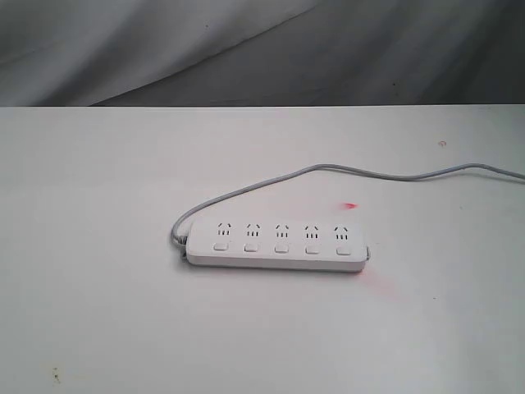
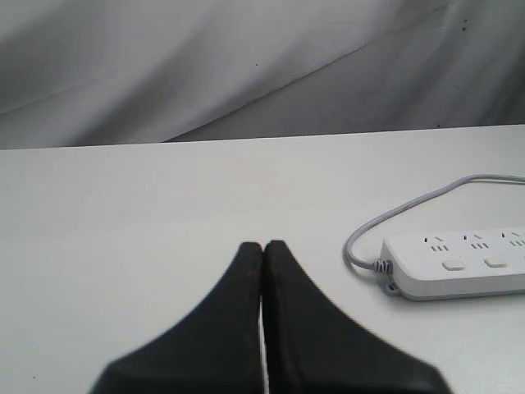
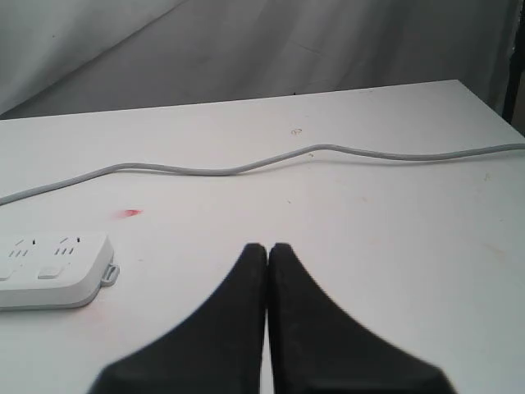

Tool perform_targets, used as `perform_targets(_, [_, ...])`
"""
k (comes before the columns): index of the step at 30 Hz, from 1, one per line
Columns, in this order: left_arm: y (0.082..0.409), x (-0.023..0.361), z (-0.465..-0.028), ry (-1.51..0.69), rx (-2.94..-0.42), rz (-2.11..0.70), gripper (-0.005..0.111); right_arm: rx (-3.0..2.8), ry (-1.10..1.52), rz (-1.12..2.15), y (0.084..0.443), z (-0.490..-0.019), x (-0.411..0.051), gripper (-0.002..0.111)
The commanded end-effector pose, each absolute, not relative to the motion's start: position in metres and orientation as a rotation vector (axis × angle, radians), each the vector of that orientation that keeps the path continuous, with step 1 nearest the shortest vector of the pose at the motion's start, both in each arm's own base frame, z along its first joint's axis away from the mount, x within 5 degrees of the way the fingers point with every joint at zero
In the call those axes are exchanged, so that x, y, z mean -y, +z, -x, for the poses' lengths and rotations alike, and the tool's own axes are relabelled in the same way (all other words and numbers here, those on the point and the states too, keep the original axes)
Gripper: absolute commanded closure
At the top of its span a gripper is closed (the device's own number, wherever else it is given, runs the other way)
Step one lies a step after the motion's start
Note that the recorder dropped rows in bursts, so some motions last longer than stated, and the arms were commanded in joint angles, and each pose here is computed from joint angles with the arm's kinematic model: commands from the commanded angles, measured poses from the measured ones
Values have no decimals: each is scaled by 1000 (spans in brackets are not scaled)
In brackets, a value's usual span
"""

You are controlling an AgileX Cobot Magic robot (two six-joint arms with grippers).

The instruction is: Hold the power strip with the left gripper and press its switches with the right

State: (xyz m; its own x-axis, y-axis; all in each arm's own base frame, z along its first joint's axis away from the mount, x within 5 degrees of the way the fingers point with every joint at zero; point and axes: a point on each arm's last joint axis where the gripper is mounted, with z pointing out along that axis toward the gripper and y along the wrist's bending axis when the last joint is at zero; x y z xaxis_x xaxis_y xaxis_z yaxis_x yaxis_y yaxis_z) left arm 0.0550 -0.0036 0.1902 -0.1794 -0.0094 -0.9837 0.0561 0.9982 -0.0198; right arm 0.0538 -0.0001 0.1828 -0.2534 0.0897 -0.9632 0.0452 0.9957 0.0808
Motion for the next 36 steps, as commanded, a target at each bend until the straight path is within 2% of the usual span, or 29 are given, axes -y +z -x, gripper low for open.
perform_targets(1, [189, 4, -55, -71, -1750, -33, 106, -1823, 30, -88, 182, -54, 0, 108])
perform_targets(31, [189, 4, -55, -63, -1748, -40, 106, -1823, 30, -88, 182, -54, 0, 108])
perform_targets(36, [196, 3, -56, -37, -1668, -55, 106, -1823, 30, -88, 182, -54, 0, 108])
